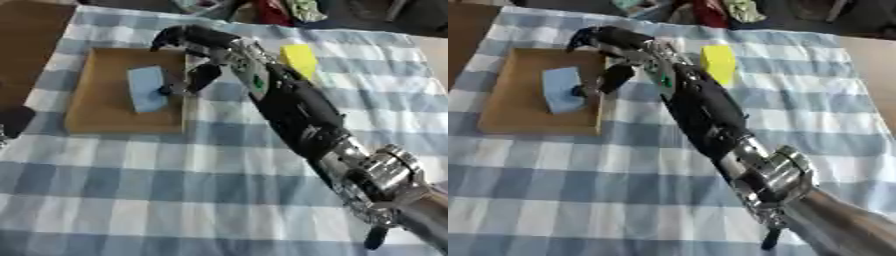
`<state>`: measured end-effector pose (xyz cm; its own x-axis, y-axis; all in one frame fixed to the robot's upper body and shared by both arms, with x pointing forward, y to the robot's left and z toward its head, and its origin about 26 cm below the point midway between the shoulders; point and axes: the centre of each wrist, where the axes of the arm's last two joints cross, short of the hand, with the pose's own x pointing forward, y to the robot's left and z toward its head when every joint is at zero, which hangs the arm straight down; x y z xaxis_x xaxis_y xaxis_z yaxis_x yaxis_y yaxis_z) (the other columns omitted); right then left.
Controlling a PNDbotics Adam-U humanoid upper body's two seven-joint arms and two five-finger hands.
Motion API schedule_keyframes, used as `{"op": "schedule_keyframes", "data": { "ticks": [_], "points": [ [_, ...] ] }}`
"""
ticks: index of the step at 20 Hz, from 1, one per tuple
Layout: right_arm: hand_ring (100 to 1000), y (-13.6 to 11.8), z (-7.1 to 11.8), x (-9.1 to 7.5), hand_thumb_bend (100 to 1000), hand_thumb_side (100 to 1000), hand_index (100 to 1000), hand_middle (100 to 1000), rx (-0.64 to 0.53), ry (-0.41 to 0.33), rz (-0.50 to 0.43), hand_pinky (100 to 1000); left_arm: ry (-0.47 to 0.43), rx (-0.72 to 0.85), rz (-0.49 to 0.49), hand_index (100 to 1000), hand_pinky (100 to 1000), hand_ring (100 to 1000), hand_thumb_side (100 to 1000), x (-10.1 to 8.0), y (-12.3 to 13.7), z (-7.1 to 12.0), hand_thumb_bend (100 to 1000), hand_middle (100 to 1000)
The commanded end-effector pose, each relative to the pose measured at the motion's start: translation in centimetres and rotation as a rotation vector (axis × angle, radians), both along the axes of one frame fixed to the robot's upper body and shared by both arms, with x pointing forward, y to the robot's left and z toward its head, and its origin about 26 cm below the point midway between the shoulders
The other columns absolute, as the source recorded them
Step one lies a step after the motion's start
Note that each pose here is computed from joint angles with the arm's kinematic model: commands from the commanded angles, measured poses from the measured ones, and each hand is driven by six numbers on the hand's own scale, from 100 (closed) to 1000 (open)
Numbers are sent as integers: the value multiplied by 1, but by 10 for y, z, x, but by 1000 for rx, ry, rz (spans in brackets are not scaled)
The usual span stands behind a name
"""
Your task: Pick up objects on the table and place them in the box.
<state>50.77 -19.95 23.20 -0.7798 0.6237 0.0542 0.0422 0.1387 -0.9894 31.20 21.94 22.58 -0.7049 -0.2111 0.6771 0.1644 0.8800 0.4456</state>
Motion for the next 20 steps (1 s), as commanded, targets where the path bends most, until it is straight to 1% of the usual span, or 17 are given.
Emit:
{"op": "schedule_keyframes", "data": {
  "ticks": [1, 4, 7, 14, 20],
  "points": [
    [884, -24, 35, -3, 520, 641, 882, 862, 7, -69, -18, 818, -24, 20, 28, 694, 595, 558, 141, -1, 7, 6, 610, 530],
    [884, -45, 42, -6, 533, 649, 884, 864, -20, -77, -32, 820, -24, 21, 40, 694, 595, 558, 141, 0, 9, 5, 611, 530],
    [880, -69, 44, -11, 554, 668, 888, 863, -59, -79, -55, 822, -19, 24, 52, 694, 595, 558, 142, 0, 11, 4, 612, 530],
    [876, -123, 37, -24, 565, 692, 890, 857, -120, -54, -136, 821, -9, 29, 74, 695, 595, 558, 145, 0, 15, 0, 614, 530],
    [875, -151, 30, -32, 578, 703, 892, 854, -143, -33, -185, 822, -7, 33, 81, 696, 594, 559, 145, 0, 17, -1, 615, 530]
  ]
}}
